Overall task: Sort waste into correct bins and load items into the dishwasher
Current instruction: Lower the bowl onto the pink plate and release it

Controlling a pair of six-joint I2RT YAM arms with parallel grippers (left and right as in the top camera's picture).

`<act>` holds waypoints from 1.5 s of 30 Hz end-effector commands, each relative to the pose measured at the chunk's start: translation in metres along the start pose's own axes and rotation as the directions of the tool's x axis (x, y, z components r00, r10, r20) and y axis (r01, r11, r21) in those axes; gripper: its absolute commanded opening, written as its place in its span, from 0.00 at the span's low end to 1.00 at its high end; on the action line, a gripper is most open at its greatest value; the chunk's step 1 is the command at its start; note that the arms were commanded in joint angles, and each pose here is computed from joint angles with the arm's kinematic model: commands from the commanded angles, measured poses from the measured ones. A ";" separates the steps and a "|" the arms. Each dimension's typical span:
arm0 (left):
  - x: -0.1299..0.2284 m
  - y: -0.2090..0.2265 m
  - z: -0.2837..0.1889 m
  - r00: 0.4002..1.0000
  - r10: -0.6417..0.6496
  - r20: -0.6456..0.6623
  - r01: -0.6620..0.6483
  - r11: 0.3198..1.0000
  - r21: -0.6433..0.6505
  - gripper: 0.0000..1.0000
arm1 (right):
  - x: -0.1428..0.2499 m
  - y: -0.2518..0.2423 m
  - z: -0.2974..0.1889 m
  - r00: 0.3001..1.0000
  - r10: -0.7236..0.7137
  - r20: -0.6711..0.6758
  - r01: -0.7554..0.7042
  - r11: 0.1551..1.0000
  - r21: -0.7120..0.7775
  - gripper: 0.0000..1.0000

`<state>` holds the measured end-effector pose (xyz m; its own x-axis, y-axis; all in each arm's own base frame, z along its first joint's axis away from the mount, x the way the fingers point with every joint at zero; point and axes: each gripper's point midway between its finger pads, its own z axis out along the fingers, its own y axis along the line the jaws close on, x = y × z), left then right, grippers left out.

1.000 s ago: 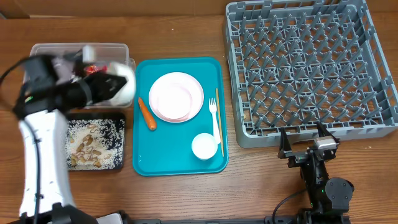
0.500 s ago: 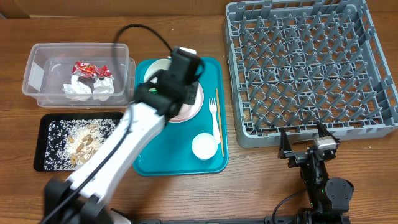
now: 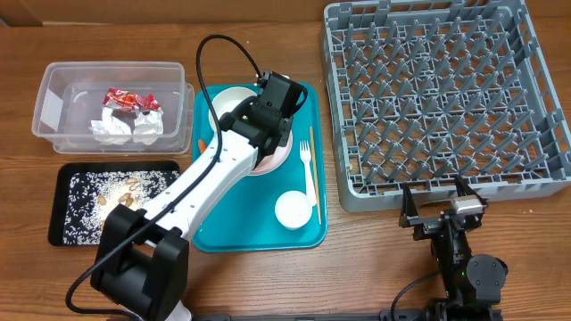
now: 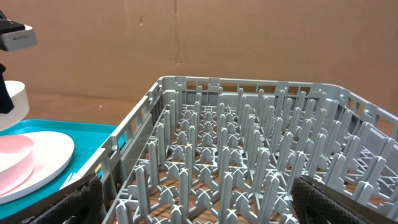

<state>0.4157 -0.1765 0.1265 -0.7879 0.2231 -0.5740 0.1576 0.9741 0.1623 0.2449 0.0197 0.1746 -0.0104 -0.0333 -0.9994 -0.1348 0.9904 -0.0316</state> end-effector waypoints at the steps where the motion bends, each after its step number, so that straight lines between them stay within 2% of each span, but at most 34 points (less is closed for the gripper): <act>1: -0.007 -0.009 -0.004 1.000 -0.023 0.011 0.023 0.998 0.066 0.05 | 0.001 0.000 0.000 1.000 0.006 0.006 -0.006 1.000 0.001 1.00; 9: 0.006 -0.029 -0.007 0.999 -0.010 -0.053 0.020 0.983 0.184 0.04 | 0.001 0.000 0.000 1.000 0.006 0.006 -0.006 1.000 0.001 1.00; 19: 0.021 -0.036 -0.010 0.993 0.009 -0.116 0.018 0.973 0.230 0.04 | 0.001 0.000 0.000 1.000 0.006 0.006 -0.006 1.000 0.001 1.00; 29: 0.036 -0.032 -0.011 0.984 0.029 -0.174 0.010 0.976 0.216 0.04 | 0.001 0.000 0.000 1.000 0.006 0.006 -0.006 1.000 0.001 1.00; 33: 0.038 -0.032 -0.012 0.983 0.030 -0.181 0.009 0.977 0.214 0.07 | 0.001 0.000 0.000 1.000 0.006 0.006 -0.006 1.000 0.001 1.00; 38: 0.044 -0.030 -0.012 0.978 0.037 -0.203 0.006 0.978 0.209 0.16 | 0.001 0.000 0.000 1.000 0.006 0.006 -0.006 1.000 0.001 1.00; 41: 0.045 -0.030 -0.012 0.978 0.048 -0.204 -0.005 0.978 0.210 0.42 | 0.001 0.000 0.000 1.000 0.006 0.006 -0.006 1.000 0.001 1.00; 43: 0.043 -0.029 -0.012 0.979 0.068 -0.195 -0.026 0.976 0.214 0.48 | 0.001 0.000 0.000 1.000 0.005 0.006 -0.005 1.000 0.001 1.00; 44: 0.040 -0.028 -0.015 0.980 0.066 -0.189 -0.024 0.976 0.215 0.57 | 0.001 0.000 0.000 1.000 0.006 0.006 -0.006 1.000 0.001 1.00; 45: 0.037 -0.026 -0.018 0.981 0.060 -0.186 -0.019 0.977 0.213 0.61 | 0.001 0.000 0.000 1.000 0.006 0.006 -0.006 1.000 0.001 1.00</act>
<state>0.3651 -0.1939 0.0994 -0.8863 0.2734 -0.3739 0.2906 0.9568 0.0108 0.2449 0.0197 0.1748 -0.0096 -0.0334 -0.9994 -0.1348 0.9904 -0.0318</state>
